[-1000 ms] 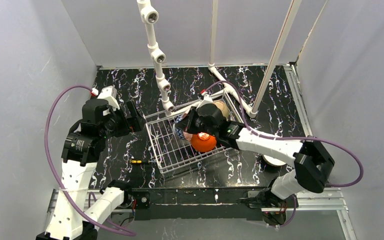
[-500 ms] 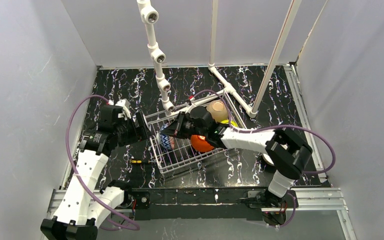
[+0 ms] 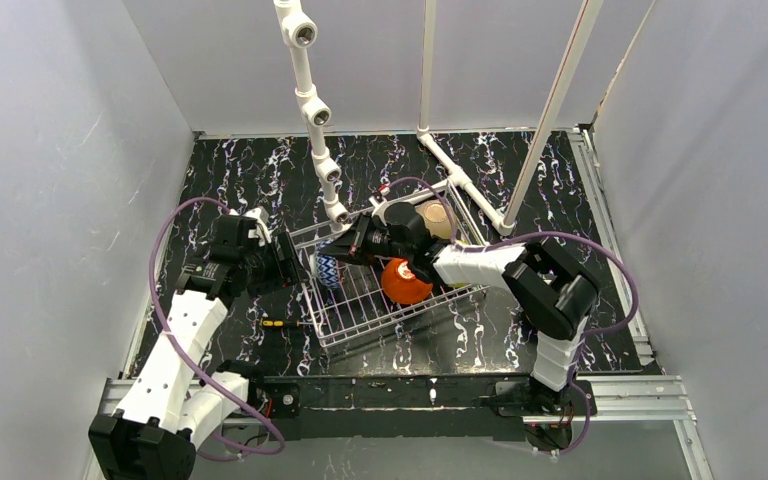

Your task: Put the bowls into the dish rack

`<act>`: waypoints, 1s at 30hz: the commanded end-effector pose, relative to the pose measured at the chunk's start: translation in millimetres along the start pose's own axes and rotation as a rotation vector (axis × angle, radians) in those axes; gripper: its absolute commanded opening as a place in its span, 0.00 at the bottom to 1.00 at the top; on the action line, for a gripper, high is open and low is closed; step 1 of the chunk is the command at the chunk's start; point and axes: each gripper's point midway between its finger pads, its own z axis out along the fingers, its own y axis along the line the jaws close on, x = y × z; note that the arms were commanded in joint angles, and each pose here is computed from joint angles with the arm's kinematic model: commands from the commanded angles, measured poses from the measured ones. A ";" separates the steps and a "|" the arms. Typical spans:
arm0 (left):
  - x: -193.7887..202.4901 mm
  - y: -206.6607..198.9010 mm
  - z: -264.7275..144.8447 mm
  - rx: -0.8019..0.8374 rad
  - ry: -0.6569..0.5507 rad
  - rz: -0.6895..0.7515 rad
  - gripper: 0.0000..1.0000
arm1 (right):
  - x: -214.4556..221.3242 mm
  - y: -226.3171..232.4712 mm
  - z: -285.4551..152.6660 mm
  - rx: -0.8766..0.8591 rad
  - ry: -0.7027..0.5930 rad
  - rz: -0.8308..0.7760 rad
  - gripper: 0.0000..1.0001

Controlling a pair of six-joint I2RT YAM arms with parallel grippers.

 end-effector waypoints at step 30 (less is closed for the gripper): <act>3.5 8.3 14.2 -0.029 0.036 0.022 0.63 | -31.8 -41.5 -14.8 0.134 -0.085 0.028 0.38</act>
